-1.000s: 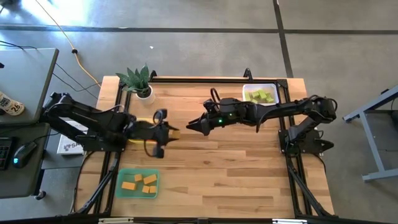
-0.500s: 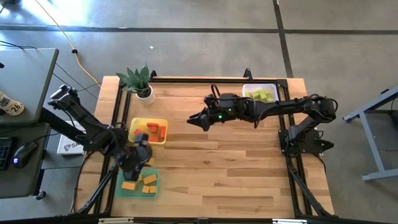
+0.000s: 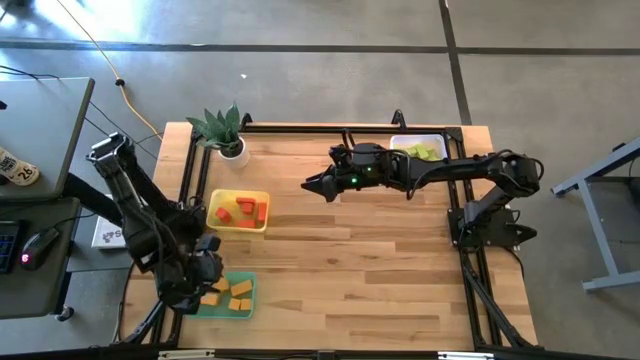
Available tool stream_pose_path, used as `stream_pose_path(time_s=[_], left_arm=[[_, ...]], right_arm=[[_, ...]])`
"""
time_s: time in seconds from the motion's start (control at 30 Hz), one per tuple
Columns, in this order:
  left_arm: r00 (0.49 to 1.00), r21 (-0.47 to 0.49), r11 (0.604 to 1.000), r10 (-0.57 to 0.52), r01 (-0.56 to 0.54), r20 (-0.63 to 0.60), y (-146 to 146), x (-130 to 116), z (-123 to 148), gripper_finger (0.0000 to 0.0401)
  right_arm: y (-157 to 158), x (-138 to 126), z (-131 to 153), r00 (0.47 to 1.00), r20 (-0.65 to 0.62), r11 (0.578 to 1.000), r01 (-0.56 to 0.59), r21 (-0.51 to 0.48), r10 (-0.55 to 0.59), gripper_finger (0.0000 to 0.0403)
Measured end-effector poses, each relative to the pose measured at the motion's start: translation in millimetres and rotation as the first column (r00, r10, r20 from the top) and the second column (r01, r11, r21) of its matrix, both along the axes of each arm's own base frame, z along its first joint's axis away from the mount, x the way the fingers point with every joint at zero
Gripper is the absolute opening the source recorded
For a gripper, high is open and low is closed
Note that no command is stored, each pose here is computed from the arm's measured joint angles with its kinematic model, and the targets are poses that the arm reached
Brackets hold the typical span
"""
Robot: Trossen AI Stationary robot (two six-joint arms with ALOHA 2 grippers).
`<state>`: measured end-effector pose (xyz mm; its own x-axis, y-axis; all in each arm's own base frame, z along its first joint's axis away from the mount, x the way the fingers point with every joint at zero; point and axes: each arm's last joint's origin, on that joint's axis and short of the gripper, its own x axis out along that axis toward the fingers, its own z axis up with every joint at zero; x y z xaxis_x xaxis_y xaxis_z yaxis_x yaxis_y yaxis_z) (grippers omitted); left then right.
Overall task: Sort & place blocks by color
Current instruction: Put the yellow block into the green bin, then return to Home Position
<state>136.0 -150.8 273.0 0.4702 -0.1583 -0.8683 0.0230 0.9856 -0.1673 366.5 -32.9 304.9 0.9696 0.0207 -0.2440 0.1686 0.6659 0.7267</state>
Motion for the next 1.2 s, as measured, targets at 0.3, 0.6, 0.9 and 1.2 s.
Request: stream_pose_path(time_s=[0.3,0.6,0.9,1.2], left_arm=[[0.995,0.086,0.995,-0.038,0.046,-0.090,-19.9,10.8,-25.5,0.0148],[0.976,0.098,0.991,-0.065,0.087,-0.209,-31.9,17.4,-46.0,0.0152],[0.988,0.068,0.998,0.026,-0.016,-0.153,-27.7,15.7,-37.4,0.0152],[0.965,0.062,0.985,0.145,-0.162,0.219,13.6,3.7,12.3,0.0152]], right_arm=[[1.0,0.0,-0.2,1.000,-0.002,1.000,-0.006,-0.010,0.006,0.0202],[5.0,0.3,-1.0,1.000,-0.009,1.000,-0.018,-0.013,0.018,0.0202],[5.6,0.2,-1.8,0.999,-0.017,1.000,-0.027,-0.010,0.027,0.0202],[7.8,0.3,-1.7,0.999,-0.016,0.999,-0.037,-0.005,0.037,0.0202]])
